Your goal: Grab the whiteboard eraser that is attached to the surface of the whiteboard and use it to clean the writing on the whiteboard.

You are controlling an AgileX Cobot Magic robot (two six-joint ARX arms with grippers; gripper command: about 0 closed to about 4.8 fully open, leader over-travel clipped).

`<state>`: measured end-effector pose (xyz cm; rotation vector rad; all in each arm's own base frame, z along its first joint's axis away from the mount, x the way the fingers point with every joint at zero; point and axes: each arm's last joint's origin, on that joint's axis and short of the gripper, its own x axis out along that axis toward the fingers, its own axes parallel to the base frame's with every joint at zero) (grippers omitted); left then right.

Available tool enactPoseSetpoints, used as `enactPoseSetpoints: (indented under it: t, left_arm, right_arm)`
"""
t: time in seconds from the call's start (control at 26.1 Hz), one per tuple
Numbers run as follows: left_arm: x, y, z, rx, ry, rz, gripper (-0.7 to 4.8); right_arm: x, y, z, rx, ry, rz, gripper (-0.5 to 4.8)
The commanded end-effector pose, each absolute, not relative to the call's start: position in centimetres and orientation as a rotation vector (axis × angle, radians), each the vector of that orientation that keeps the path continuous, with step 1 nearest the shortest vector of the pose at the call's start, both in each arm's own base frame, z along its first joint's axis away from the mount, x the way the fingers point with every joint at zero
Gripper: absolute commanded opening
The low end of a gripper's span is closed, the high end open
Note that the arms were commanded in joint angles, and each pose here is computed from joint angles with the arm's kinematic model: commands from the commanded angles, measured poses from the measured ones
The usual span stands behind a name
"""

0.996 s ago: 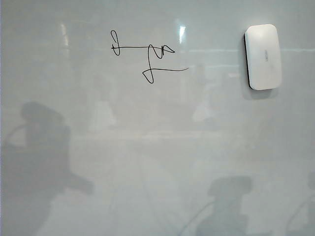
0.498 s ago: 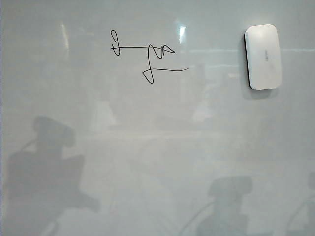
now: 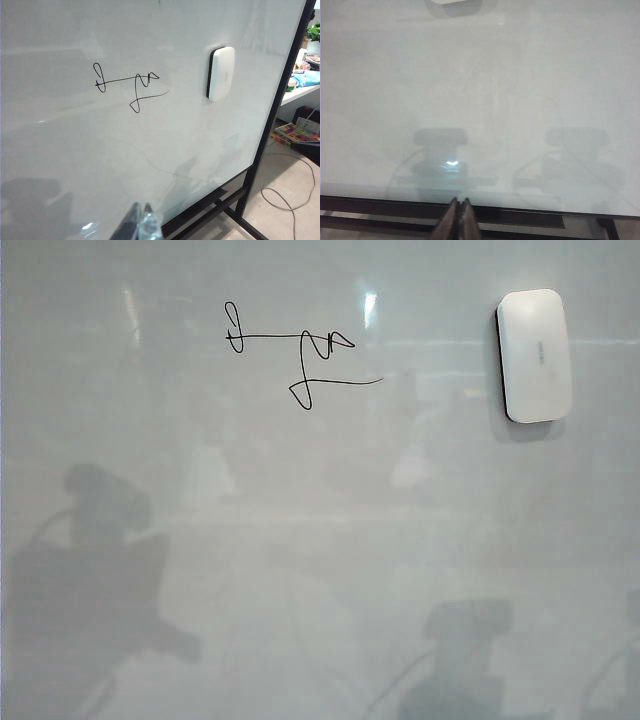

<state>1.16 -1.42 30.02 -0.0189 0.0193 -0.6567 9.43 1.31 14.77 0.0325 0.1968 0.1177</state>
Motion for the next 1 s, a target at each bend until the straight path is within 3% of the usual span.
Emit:
enactPoseSetpoints:
  t: [0.04,1.0]
  left_arm:
    - [1.11,-1.41,30.12,-0.015,0.012,-0.658,-0.05]
    - [1.11,-1.41,30.1,-0.015,0.013,-0.659,-0.05]
  right_arm:
    - [9.42,1.3,14.9,0.036,0.192,0.116,-0.05]
    - [9.49,1.18,15.24,0.038,0.156,0.09,-0.05]
